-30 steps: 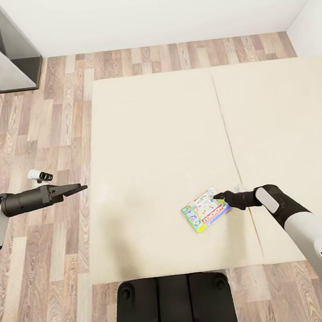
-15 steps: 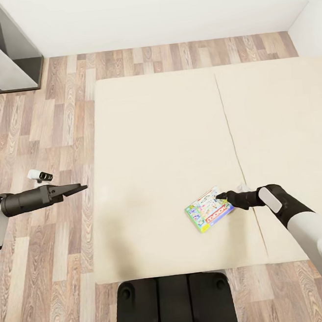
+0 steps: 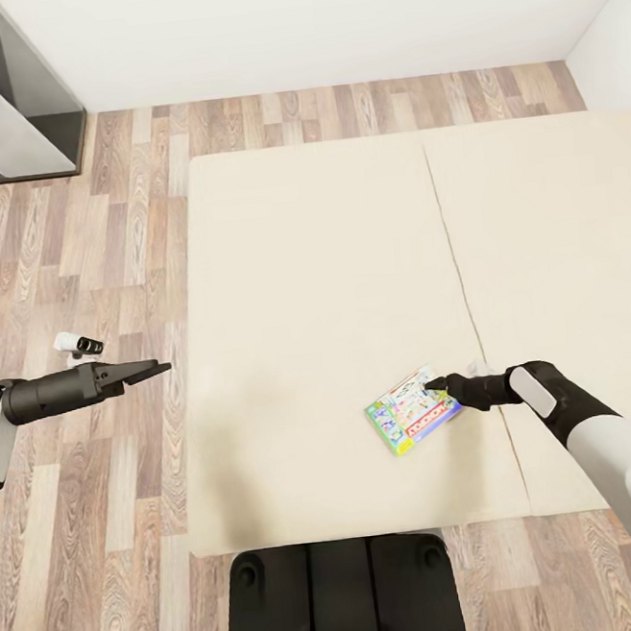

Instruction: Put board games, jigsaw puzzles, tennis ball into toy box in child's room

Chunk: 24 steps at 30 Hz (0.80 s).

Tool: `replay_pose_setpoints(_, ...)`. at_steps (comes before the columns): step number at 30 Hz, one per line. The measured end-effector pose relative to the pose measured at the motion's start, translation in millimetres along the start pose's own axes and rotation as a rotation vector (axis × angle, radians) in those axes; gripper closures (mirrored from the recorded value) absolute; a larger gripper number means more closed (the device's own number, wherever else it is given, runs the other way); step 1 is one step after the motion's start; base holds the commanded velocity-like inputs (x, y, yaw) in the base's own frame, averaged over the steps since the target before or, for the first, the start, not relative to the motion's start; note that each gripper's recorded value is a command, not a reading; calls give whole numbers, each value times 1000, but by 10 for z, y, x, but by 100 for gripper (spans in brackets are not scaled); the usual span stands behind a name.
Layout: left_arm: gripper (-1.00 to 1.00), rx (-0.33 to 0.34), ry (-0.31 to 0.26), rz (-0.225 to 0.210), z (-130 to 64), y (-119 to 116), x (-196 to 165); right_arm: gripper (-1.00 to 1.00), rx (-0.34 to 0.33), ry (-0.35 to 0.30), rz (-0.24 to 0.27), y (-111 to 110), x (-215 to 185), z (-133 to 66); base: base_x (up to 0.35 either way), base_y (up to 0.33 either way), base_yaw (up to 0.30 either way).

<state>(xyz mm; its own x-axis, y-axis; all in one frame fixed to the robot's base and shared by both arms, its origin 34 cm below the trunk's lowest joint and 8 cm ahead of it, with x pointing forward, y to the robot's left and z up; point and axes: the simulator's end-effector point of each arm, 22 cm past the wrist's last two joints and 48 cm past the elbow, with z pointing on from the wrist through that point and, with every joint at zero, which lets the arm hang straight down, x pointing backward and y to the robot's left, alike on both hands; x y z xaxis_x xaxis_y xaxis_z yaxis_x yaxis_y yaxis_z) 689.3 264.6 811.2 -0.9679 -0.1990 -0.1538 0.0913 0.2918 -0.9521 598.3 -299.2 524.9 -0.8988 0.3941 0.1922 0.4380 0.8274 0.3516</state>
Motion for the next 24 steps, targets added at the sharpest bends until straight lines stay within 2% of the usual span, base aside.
replay_pose_setpoints(1,-100,0,1,-1,3,4,1,-100,-33,8,-8,138,41,53,0,0,0)
replay_pose_setpoints(2,-100,0,1,0,3,1,2,-100,-94,27,-5,439,160,175,0,0,0)
replay_pose_setpoints(3,-100,0,2,-1,6,8,1,-100,-130,32,9,569,194,214,0,0,0)
replay_pose_setpoints(24,-100,0,2,-1,6,7,3,-100,-146,35,4,599,199,205,0,4,0)
